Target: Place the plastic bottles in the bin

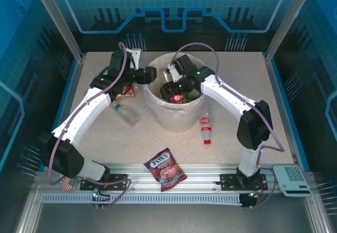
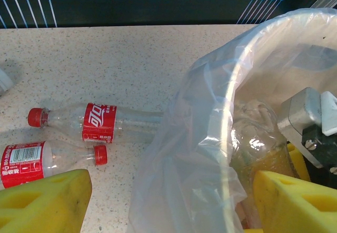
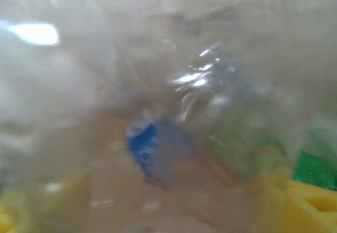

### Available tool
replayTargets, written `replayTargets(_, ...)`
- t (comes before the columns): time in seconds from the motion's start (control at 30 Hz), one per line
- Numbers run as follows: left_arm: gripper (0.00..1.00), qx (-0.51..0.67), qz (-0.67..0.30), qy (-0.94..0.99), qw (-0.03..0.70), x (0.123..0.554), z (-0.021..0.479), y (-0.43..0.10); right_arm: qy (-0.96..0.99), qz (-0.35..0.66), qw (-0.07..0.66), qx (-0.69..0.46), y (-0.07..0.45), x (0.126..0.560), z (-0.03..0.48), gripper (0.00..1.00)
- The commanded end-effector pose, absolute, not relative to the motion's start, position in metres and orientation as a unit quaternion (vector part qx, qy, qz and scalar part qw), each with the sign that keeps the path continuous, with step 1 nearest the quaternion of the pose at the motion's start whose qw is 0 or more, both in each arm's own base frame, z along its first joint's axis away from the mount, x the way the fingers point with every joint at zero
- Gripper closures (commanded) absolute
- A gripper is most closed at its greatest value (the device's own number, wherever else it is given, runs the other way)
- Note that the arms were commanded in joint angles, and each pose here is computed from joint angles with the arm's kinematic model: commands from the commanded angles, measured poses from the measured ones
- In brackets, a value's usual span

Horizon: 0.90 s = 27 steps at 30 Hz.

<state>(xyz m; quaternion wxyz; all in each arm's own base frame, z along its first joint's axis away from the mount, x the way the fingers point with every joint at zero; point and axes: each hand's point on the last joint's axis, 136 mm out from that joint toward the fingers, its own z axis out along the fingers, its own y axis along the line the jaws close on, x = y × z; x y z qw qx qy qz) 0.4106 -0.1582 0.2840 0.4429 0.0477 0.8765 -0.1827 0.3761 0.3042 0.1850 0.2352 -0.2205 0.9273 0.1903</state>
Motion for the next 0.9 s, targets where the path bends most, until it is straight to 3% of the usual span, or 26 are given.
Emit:
replayTargets(0.0, 0.19, 0.057, -0.153, 0.904, 0.396, 0.399, 0.249, -0.152, 0.922, 0.187, 0.251, -0.229, 0.302, 0.374, 0.211, 0.13)
replayTargets(0.33, 0.19, 0.056, -0.152, 0.903, 0.398, 0.399, 0.25, -0.152, 0.899, 0.19, 0.313, -0.241, 0.287, 0.361, 0.289, 0.01)
replayTargets(0.87, 0.19, 0.055, -0.149, 0.903, 0.398, 0.4, 0.25, -0.151, 0.888, 0.126, 0.398, -0.194, 0.198, 0.311, 0.383, 0.01)
